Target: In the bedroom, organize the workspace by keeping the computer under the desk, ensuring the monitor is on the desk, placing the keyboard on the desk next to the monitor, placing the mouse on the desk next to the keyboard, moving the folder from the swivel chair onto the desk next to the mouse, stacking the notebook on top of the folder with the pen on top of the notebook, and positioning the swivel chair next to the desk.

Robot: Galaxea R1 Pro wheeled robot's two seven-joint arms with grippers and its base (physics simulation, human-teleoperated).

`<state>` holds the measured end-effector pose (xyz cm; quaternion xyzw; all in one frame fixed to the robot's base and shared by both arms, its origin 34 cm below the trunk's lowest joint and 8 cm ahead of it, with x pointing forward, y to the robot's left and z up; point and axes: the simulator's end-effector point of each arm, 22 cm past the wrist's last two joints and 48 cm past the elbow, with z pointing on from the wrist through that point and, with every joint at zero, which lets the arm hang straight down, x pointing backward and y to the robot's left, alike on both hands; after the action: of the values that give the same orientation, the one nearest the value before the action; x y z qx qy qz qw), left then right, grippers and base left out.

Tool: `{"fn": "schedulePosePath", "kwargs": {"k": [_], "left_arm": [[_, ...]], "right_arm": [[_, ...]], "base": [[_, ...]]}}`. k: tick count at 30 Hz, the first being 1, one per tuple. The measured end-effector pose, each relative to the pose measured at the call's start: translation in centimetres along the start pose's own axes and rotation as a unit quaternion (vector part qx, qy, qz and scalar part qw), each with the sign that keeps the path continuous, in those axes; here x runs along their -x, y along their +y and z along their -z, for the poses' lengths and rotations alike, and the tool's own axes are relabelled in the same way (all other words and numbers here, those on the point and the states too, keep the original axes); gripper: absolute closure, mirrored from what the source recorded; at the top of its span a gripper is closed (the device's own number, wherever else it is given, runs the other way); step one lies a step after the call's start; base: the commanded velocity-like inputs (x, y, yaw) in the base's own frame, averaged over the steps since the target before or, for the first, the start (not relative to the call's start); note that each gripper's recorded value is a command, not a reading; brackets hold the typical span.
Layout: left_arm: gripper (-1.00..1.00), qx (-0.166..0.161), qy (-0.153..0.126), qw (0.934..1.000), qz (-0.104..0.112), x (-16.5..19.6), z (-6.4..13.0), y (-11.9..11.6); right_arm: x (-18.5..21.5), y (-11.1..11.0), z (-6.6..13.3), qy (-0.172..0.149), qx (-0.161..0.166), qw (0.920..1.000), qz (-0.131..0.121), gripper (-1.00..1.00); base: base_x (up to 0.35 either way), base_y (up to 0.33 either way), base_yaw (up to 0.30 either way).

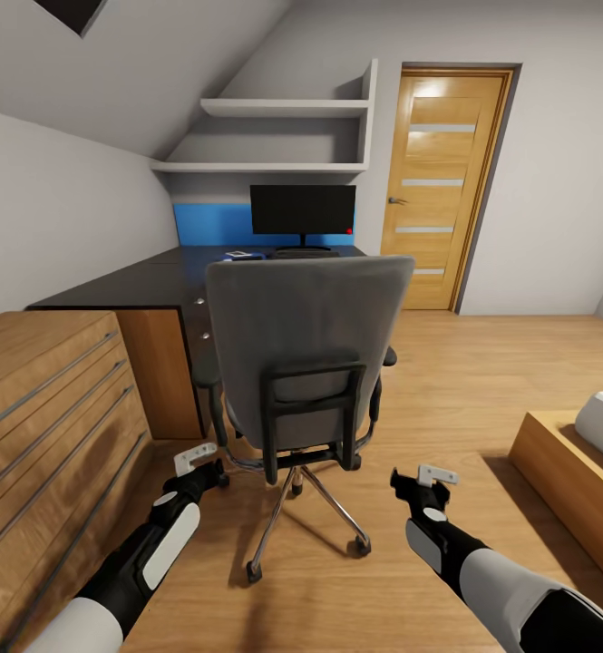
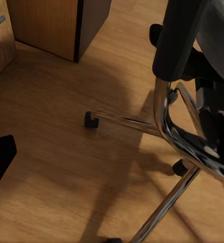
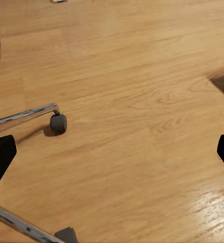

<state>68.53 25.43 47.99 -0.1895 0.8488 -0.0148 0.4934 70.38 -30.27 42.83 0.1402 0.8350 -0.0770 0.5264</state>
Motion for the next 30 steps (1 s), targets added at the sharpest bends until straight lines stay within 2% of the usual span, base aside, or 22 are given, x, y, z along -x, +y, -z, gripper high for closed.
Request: {"fn": "schedulePosePath", "kwargs": {"k": [8, 25, 30], "left_arm": [[-1.00, 0.004, 0.004, 1.0000, -0.004, -0.2, -0.1, 0.6], [-1.00, 0.024, 0.029, 0.9991, -0.018, -2.6, -0.6, 2.1], [-1.00, 0.024, 0.032, 0.9991, -0.016, -2.9, -0.6, 2.2]], "right_arm": [[0.7, 0.5, 0.1, -0.018, 0.010, 0.9995, 0.024, -1.00], [0.7, 0.4, 0.1, -0.019, 0.008, 0.9995, 0.025, -1.00], [0.6, 0.4, 0.1, -0.019, 0.009, 0.9994, 0.027, -1.00]], "base": [[0.227, 0.000, 0.000], [0.316, 0.000, 0.000], [0.321, -0.008, 0.000]]}}
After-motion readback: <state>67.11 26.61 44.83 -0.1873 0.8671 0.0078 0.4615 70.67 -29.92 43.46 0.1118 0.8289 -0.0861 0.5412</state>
